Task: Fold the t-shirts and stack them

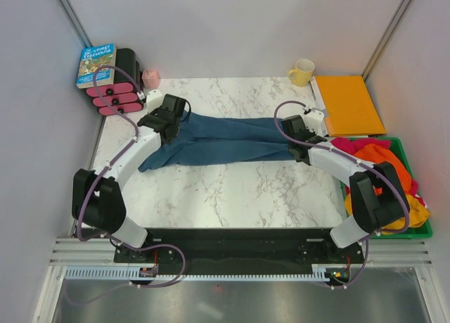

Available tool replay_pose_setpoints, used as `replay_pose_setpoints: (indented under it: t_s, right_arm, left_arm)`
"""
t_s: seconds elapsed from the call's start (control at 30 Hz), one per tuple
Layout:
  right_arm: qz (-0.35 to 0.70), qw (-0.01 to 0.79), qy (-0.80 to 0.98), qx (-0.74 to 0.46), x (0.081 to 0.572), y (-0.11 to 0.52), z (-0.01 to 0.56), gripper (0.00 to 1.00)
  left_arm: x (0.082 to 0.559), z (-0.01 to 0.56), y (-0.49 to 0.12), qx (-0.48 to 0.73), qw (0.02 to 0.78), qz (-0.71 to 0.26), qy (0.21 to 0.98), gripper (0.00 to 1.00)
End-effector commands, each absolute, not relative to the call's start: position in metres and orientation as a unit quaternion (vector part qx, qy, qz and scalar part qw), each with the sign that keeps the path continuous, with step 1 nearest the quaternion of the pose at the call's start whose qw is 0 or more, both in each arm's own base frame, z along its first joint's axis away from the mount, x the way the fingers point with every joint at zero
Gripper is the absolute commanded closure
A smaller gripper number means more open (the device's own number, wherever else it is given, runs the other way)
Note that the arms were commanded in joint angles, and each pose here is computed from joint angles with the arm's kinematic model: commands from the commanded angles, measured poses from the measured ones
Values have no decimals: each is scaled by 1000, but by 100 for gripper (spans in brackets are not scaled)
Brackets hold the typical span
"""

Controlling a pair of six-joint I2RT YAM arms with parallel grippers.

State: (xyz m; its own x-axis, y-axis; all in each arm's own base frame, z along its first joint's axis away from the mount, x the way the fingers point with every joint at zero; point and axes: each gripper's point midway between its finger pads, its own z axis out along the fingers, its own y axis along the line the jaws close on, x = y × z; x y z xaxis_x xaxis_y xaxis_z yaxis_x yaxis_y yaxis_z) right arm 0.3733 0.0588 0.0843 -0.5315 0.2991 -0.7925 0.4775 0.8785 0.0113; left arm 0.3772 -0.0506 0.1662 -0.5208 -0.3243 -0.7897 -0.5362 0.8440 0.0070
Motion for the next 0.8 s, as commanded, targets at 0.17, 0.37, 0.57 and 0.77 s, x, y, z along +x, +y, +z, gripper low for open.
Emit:
replay_pose_setpoints:
  t_s: [0.17,0.37,0.57,0.77]
  right_arm:
    - [-73,477,844,234,383,63,120,100]
    - [-47,497,838,222,345,60,141,100]
    - [-44,494,843,207,309,61,137,100]
    - [-41,493,847,194,283,69,128,100]
  left_arm:
    - [382,196,-58,-256,457,74,849,98]
    - [332,209,-47,-255,477,57,839,98]
    - [283,216,-32,-272,490,25,828,98]
    - [257,222,-24,-269,497,10,825,98]
